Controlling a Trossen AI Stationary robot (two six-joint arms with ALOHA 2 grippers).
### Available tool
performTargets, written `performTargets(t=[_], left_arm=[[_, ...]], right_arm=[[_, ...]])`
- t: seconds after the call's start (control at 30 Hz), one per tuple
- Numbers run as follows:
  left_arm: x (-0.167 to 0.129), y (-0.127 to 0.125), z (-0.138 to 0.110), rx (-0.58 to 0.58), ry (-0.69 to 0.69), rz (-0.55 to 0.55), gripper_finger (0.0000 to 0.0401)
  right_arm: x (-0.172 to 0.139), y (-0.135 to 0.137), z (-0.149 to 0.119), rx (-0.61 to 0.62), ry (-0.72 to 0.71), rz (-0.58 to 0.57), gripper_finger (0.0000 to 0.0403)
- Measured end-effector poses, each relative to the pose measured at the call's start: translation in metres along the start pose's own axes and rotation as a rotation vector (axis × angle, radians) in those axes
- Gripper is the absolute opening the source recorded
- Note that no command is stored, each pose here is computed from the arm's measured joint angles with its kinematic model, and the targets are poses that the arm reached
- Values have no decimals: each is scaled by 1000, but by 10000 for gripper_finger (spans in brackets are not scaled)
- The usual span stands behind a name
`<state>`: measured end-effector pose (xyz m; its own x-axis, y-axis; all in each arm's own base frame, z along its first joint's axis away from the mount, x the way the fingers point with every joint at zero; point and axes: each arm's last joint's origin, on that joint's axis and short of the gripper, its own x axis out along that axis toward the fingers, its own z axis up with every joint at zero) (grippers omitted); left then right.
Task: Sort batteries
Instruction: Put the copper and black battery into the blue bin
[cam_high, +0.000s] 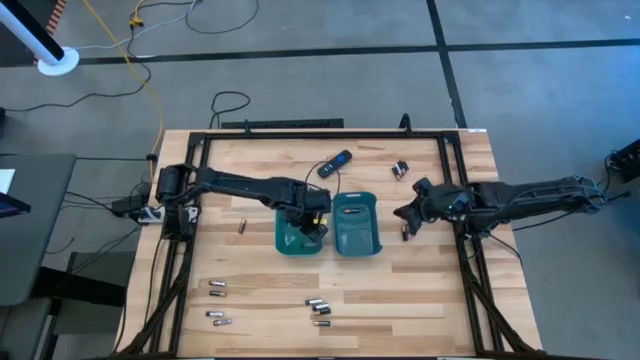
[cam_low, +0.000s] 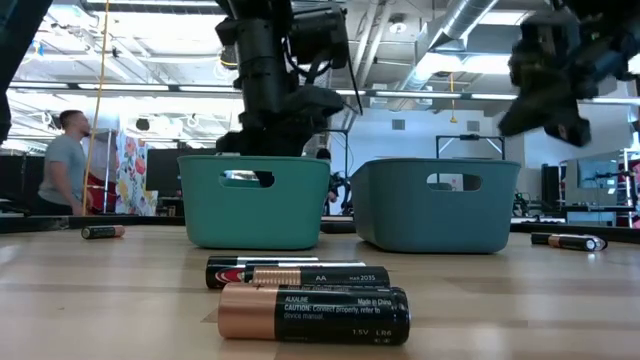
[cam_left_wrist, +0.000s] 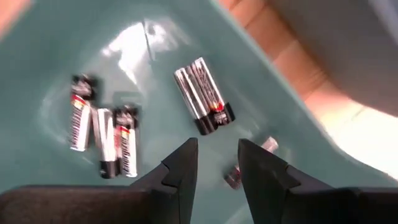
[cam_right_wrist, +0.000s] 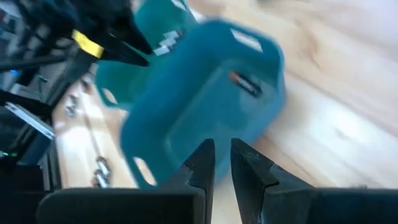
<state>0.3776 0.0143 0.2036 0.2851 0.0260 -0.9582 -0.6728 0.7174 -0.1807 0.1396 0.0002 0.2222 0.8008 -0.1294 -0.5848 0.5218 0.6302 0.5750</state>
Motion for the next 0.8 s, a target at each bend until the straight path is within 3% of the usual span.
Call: performTargets(t=[0.17,0.4,0.57,0.8], left_arm=[[-21,-11,12,78,-73,-6,111],[-49,-22,13,161,-90,37,111],[-80,-25,-2,180,-132,61,111],[-140,-16,-32,197,-283,120,111]], right_arm=[[-18,9,19,-27,-38,-23,61],[-38,6,35,1,-18,-160,35],[-46,-3,39,73,0,-268,18],[-51,0,51,112,-48,-274,14]])
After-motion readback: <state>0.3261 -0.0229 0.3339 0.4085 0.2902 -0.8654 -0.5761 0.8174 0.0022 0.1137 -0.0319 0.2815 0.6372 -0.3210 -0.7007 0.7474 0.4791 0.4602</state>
